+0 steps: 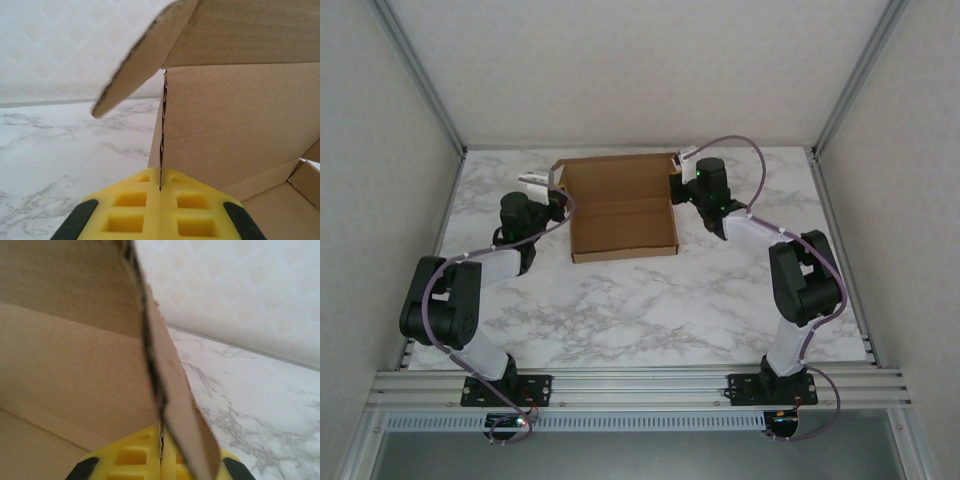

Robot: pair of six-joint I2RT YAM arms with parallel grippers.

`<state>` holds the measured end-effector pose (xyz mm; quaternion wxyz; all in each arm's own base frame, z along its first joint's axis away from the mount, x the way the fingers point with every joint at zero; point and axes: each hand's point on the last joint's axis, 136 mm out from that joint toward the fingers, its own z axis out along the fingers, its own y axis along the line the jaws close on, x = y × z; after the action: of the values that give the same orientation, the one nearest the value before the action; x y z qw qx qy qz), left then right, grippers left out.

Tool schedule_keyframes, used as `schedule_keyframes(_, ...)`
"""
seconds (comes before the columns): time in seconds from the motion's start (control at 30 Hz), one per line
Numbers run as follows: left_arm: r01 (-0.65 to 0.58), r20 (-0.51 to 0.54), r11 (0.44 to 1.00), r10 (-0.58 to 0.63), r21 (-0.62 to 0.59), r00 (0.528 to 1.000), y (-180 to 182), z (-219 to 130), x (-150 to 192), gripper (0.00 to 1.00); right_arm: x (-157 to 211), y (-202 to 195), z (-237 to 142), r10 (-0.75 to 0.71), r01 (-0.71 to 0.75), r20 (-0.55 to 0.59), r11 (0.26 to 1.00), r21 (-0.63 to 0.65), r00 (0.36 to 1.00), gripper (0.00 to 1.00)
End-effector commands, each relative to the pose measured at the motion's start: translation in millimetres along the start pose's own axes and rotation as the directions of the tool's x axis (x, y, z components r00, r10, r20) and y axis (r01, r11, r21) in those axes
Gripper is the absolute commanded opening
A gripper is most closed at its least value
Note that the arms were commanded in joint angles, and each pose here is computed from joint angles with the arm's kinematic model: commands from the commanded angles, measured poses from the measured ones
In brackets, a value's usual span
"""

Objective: Fold the paper box

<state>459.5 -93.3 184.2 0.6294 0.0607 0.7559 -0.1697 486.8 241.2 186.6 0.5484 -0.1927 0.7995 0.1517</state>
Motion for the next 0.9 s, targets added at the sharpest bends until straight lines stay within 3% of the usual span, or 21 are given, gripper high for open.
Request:
schedule_keyframes(0.0, 0.064, 0.104, 0.998, -0.064, 0.003, 0.993, -20.1, -11.7, -17.5, 0.02, -26.1, 2.8, -16.1, 0.104, -0.119, 0.152, 0.988, 0.097, 0.983, 0.06)
schedule_keyframes(0.17, 0.127, 0.166, 0.991, -0.118, -0.042, 0.979, -31.5, -24.3, -18.4, 0.02, -29.4, 20.3, -32.9, 0.123, -0.148, 0.236, 0.985, 0.092, 0.964, 0.06)
schedule_keyframes(0.27, 0.076, 0.154, 0.996, -0.068, -0.044, 0.986, -51.6, -27.7, -2.8, 0.05, -20.3, 31.5, -37.8, 0.128, -0.15, 0.25, 0.986, 0.07, 0.96, 0.07)
schedule_keyframes(0.87, 0.133, 0.114, 0.982, -0.118, -0.137, 0.986, -57.6, -58.4, 49.8, 0.03, 44.3, 54.0, -55.0, 0.185, -0.196, 0.229, 0.98, 0.025, 0.956, 0.06)
